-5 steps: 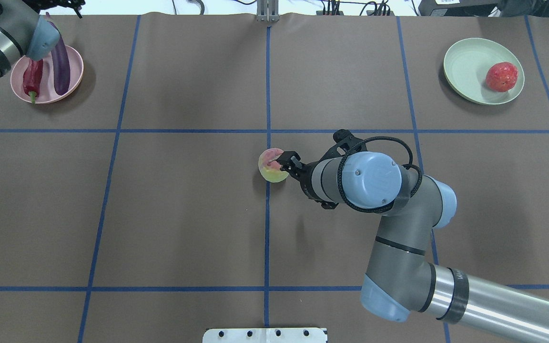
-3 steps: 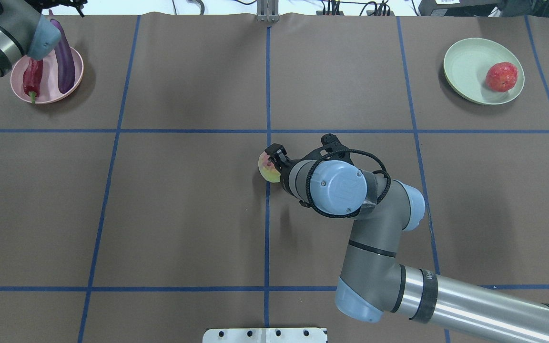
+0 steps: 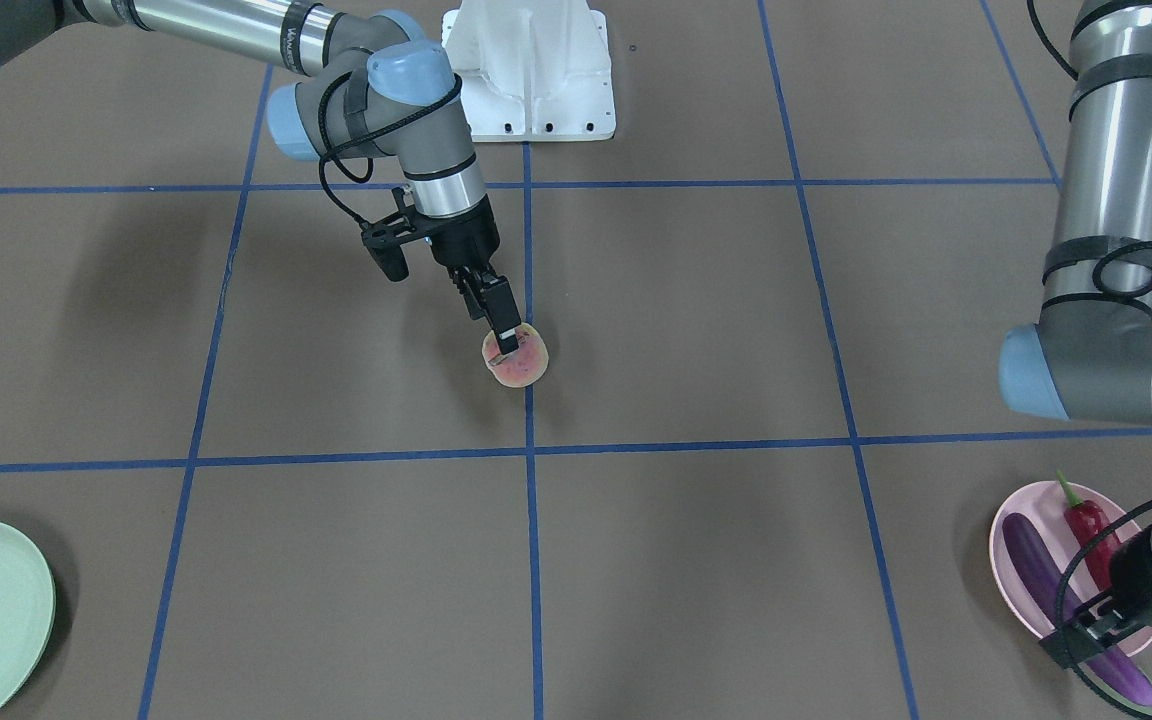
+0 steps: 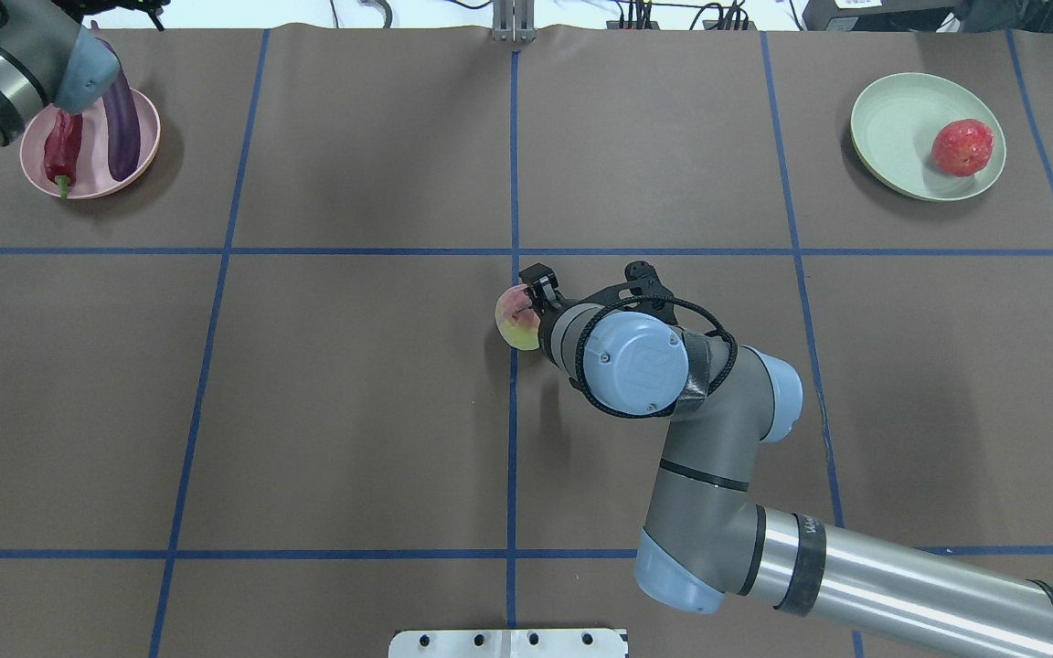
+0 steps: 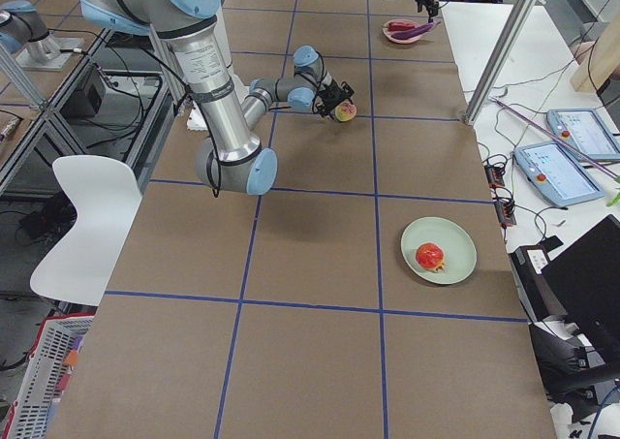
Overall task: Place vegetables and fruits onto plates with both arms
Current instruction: 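Grasp the yellow-pink peach with the right gripper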
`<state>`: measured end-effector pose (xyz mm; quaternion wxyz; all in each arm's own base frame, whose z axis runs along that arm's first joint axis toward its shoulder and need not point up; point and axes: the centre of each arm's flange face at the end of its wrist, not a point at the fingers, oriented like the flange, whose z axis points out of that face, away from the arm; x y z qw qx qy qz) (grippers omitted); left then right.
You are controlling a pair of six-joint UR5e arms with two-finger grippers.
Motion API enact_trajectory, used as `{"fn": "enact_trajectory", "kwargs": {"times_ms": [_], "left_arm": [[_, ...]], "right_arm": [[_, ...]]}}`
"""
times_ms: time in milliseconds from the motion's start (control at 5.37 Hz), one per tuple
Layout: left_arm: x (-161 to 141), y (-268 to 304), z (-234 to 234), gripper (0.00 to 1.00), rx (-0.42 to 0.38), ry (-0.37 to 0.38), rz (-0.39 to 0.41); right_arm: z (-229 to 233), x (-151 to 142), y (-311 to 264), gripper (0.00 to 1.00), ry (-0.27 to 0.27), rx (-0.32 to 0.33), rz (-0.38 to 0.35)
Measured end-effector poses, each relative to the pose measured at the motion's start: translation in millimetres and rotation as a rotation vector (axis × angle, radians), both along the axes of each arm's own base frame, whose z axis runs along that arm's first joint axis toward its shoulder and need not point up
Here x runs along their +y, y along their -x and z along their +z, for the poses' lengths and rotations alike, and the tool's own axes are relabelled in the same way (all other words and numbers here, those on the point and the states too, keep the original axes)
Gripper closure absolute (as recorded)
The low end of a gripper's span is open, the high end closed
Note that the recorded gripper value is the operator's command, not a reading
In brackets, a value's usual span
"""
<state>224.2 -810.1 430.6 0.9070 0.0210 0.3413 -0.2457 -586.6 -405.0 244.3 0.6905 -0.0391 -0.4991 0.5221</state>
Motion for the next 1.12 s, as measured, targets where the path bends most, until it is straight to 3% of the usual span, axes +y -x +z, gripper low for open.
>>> {"fn": "enact_trajectory", "kwargs": {"times_ms": [186, 373, 559, 1118], "left_arm": [[0, 0, 0, 0.00, 0.000, 0.000, 0.000], [0, 0, 0, 0.00, 0.000, 0.000, 0.000], [0, 0, 0, 0.00, 0.000, 0.000, 0.000], [2, 1, -18, 0.00, 0.000, 0.003, 0.001]], "right_arm": [[0, -2, 7, 0.02, 0.005, 0.005, 0.003], [-4, -4, 13, 0.42, 0.010, 0.003, 0.006], [-6, -6, 18, 0.99, 0.012, 0.005, 0.008], [-19, -18, -9, 1.00, -0.029, -0.005, -0.009]]}}
